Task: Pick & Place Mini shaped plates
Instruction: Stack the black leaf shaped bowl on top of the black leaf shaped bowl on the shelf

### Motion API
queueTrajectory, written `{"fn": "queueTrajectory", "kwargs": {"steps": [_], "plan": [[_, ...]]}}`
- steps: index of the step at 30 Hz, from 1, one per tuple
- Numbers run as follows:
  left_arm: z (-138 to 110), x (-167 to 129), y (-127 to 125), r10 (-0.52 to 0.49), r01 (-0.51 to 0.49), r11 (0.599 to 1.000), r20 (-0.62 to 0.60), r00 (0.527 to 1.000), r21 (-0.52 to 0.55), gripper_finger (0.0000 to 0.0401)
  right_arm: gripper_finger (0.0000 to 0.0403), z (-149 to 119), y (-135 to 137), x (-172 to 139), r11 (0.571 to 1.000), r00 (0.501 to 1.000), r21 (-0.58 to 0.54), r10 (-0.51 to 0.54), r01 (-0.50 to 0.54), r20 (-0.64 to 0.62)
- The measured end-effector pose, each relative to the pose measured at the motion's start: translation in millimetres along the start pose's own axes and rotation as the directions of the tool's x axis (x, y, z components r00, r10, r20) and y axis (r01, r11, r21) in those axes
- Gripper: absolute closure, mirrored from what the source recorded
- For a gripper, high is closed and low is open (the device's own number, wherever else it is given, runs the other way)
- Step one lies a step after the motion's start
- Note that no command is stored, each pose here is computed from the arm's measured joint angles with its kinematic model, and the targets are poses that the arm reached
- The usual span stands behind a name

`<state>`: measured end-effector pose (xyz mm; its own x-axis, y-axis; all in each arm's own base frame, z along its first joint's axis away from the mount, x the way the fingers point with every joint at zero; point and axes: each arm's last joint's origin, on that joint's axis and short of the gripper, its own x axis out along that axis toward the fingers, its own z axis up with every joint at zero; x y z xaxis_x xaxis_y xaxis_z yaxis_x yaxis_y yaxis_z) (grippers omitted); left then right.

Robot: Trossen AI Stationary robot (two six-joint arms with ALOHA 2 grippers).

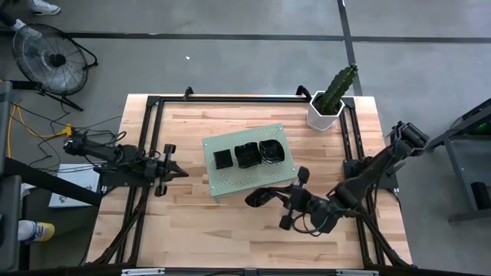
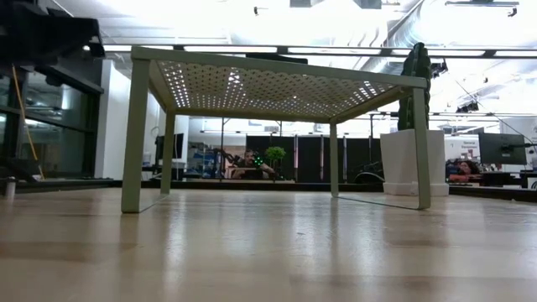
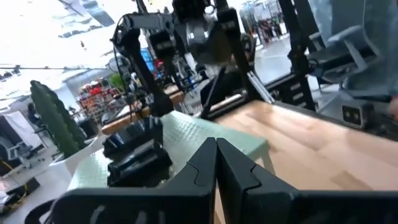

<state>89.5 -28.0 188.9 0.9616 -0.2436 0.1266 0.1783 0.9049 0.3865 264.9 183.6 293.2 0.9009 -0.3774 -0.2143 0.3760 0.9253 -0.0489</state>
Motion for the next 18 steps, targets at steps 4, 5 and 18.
{"fn": "queueTrajectory", "kwargs": {"steps": [4,5,18], "plan": [[-9.8,1.5,1.7,0.044,-0.044,0.999,-0.012,0.999,0.012,0.0401,0.0403,9.5,-10.0,-7.4,1.0,1.0,0.01,0.026,-0.026,-0.006],[-11.6,1.4,2.5,0.052,-0.052,0.999,-0.027,0.998,0.011,0.0401,0.0403,11.6,-12.3,-8.8,0.999,1.0,0.013,0.03,-0.03,-0.006],[-19.1,0.8,8.3,0.157,-0.157,0.988,-0.117,0.981,0.014,0.0401,0.0403,44.2,-72.2,-24.3,0.992,0.997,0.109,0.066,-0.06,-0.049]]}}
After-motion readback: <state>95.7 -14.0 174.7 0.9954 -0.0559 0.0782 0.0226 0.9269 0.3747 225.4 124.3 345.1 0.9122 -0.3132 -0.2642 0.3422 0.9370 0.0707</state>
